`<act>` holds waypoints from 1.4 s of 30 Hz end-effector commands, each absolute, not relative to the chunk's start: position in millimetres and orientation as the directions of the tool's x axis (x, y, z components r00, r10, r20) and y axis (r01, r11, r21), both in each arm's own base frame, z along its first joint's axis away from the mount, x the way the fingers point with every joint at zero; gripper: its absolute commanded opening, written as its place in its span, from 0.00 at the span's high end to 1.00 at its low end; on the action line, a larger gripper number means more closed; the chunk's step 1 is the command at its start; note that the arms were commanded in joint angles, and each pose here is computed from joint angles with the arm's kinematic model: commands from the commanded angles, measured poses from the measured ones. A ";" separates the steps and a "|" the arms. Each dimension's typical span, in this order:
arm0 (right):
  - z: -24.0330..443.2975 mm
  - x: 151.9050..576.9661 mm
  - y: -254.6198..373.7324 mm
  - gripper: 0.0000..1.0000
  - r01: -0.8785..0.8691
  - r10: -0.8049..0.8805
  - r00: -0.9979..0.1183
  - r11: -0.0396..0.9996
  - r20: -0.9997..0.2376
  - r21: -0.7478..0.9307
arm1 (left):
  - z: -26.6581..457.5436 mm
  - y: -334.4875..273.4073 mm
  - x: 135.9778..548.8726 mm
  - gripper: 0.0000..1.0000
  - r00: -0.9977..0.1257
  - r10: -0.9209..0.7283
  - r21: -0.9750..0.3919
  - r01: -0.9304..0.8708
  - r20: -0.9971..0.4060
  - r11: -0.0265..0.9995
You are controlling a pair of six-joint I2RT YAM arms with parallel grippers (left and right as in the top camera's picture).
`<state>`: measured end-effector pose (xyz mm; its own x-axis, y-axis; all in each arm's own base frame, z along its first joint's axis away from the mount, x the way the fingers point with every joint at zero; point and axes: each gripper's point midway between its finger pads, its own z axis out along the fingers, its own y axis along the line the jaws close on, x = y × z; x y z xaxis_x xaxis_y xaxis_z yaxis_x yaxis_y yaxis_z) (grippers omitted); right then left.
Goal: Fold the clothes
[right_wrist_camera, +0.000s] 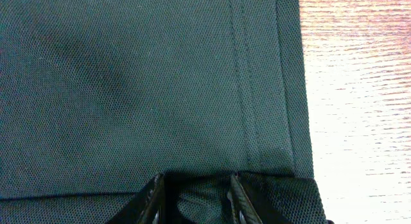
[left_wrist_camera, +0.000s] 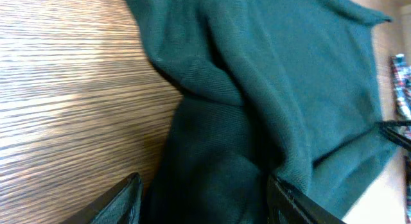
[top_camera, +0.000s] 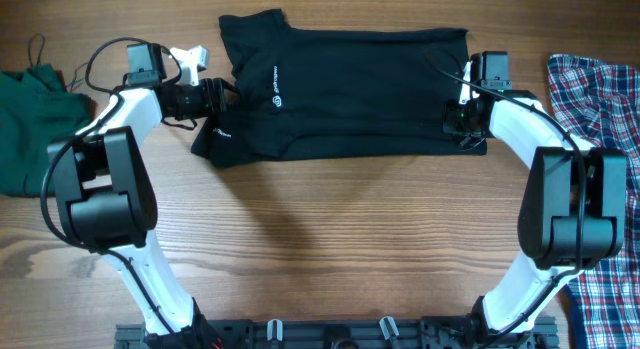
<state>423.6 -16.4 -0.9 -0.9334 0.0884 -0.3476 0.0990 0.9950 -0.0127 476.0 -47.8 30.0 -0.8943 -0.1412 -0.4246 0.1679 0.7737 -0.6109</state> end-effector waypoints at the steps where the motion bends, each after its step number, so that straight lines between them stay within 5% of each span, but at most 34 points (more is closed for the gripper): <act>1: -31.4 401.9 -36.9 0.66 0.148 0.117 -0.959 0.984 -0.258 -0.103 | 35.3 -59.8 473.5 0.38 -0.895 -0.126 -0.664 0.218 -0.429 0.716; 5: -31.3 402.4 -36.9 0.66 0.148 0.117 -0.958 0.984 -0.260 -0.103 | 33.3 -60.3 469.3 0.43 -0.904 -0.125 -0.669 0.205 -0.409 0.714; 11: -31.2 402.8 -37.0 0.65 0.153 0.122 -0.957 0.983 -0.263 -0.101 | 23.8 -58.2 456.7 0.65 -0.918 -0.071 -0.641 0.215 -0.390 0.737; 16: -31.1 403.0 -37.0 0.65 0.156 0.125 -0.957 0.983 -0.264 -0.100 | 20.1 -54.8 456.1 0.42 -0.922 -0.069 -0.624 0.202 -0.382 0.755; 26: -31.0 403.3 -37.1 0.65 0.170 0.139 -0.954 0.981 -0.266 -0.097 | 12.6 -45.9 460.6 0.45 -0.912 -0.043 -0.561 0.214 -0.408 0.800; 30: -30.9 403.0 -38.3 0.65 0.173 0.140 -0.954 0.980 -0.266 -0.103 | 11.5 -41.1 466.3 0.69 -0.902 -0.039 -0.531 0.217 -0.430 0.819; 37: -31.0 402.6 -38.4 0.65 0.173 0.140 -0.954 0.979 -0.265 -0.104 | 2.8 -19.6 469.3 0.89 -0.905 -0.051 -0.455 0.164 -0.423 0.875; 42: -31.2 402.4 -38.4 0.66 0.173 0.140 -0.954 0.979 -0.264 -0.104 | -4.8 11.1 467.8 0.86 -0.910 -0.089 -0.393 0.085 -0.404 0.916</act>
<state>424.1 -18.9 -0.5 -0.9294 0.1126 -0.3516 0.1269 0.9918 -0.0179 468.6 -18.4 10.2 -0.9009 -0.0630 -0.4295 0.1633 0.8676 -0.4697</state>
